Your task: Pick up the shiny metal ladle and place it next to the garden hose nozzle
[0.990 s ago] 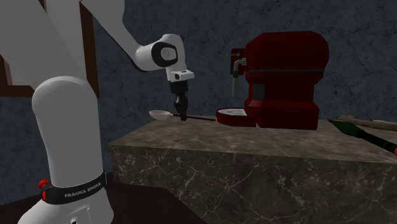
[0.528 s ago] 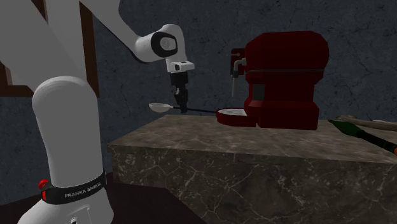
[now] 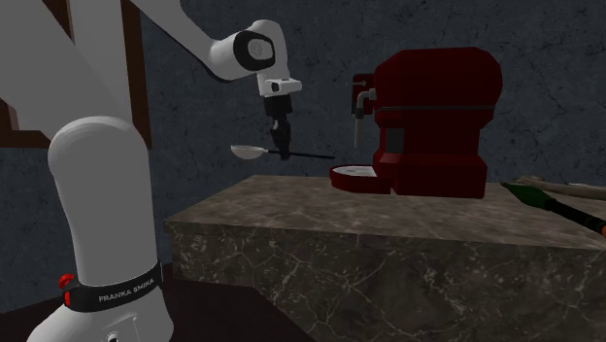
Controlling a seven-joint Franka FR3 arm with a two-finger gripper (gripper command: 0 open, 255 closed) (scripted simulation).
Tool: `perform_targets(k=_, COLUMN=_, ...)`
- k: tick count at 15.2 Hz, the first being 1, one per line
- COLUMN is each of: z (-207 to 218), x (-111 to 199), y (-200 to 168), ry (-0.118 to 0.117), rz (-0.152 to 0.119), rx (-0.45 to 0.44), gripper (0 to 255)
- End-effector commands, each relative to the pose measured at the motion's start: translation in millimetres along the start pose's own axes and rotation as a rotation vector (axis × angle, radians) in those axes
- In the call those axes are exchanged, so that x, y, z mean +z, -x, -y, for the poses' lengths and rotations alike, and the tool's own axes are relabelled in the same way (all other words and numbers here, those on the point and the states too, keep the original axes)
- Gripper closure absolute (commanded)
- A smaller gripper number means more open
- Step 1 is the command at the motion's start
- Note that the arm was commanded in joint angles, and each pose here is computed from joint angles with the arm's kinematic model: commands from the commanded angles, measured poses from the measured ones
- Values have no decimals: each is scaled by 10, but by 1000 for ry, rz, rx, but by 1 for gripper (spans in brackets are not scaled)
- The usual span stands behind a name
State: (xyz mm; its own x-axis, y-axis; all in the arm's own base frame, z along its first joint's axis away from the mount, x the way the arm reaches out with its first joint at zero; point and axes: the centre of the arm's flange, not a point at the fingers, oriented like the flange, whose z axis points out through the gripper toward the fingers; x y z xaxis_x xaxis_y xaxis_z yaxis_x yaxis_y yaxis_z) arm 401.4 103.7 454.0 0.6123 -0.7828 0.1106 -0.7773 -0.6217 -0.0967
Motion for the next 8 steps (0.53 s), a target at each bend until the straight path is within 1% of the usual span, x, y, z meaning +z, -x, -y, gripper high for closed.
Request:
perform_targets(k=1, z=-5, x=26, y=-250, ry=1, rz=0, rx=0, gripper=255)
perform_targets(k=8, z=-51, x=123, y=-1168, ry=1, rz=0, rx=0, gripper=255)
